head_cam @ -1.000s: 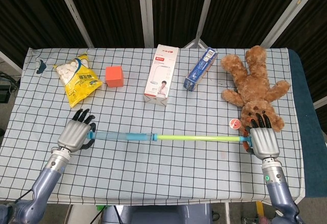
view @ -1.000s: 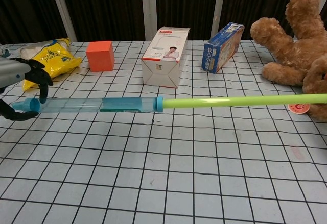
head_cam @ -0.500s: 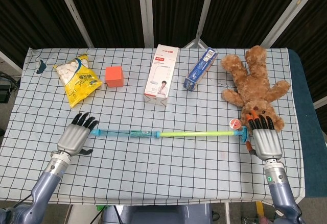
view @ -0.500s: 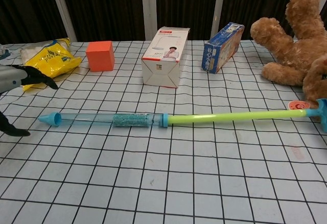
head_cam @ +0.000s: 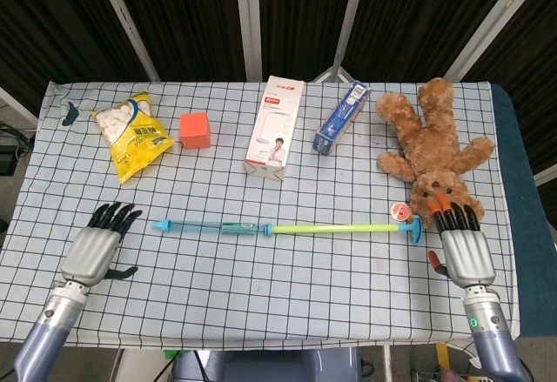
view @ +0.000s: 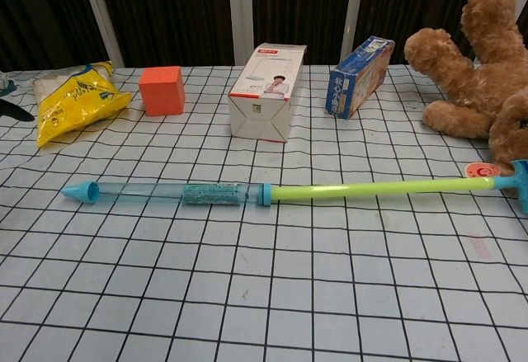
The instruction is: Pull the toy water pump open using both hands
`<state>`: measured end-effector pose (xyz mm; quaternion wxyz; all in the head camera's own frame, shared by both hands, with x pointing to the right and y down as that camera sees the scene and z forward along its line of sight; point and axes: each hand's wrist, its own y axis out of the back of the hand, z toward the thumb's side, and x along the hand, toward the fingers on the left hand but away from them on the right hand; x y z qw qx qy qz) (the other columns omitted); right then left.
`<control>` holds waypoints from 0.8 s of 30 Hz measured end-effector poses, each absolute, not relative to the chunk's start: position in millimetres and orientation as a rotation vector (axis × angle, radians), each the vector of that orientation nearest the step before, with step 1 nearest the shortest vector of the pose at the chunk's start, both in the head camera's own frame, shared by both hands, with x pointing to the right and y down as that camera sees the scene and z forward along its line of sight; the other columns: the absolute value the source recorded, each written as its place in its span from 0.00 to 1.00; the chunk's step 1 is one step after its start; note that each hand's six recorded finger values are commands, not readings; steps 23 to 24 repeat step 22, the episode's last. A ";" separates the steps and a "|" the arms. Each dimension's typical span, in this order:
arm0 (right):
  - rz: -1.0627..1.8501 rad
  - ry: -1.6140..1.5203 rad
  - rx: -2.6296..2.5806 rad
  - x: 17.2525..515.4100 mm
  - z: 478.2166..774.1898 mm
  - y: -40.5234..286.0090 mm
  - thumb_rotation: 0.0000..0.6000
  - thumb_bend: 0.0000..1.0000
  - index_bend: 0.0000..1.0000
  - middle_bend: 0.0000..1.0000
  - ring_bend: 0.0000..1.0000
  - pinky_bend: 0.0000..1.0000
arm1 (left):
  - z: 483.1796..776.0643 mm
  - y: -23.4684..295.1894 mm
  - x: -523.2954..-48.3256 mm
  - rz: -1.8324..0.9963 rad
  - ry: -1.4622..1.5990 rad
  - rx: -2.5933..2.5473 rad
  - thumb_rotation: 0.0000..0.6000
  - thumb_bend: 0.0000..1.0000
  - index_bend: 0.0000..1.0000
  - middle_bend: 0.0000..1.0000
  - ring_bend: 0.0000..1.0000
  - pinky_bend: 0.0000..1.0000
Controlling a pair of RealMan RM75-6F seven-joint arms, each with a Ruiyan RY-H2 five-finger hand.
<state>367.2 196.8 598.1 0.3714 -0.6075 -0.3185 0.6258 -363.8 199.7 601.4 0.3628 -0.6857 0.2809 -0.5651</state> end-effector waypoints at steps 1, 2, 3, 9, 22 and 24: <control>1.597 -0.815 -1.556 368.7 595.0 199.5 1.00 0.36 0.00 0.00 0.00 0.00 | 597.0 203.3 -367.9 -1.448 0.733 -1.762 1.00 0.17 0.07 0.00 0.00 0.00; 1.588 -0.814 -1.554 371.0 590.7 203.5 1.00 0.36 0.00 0.00 0.00 0.00 | 592.4 207.0 -372.3 -1.441 0.741 -1.756 1.00 0.17 0.07 0.00 0.00 0.00; 1.581 -0.815 -1.553 372.9 587.5 206.5 1.00 0.35 0.00 0.00 0.00 0.00 | 585.8 212.0 -378.7 -1.432 0.752 -1.746 1.00 0.17 0.06 0.00 0.00 0.00; 1.540 -0.832 -1.545 386.4 567.6 226.4 1.00 0.28 0.00 0.00 0.00 0.00 | 553.3 237.7 -413.9 -1.402 0.814 -1.683 1.00 0.13 0.00 0.00 0.00 0.00; 1.477 -0.914 -1.532 418.2 538.9 263.1 1.00 0.27 0.00 0.00 0.00 0.00 | 525.4 259.3 -460.1 -1.425 0.925 -1.605 1.00 0.13 0.00 0.00 0.00 0.00; 1.477 -0.914 -1.532 418.2 538.9 263.1 1.00 0.27 0.00 0.00 0.00 0.00 | 525.4 259.3 -460.1 -1.425 0.925 -1.605 1.00 0.13 0.00 0.00 0.00 0.00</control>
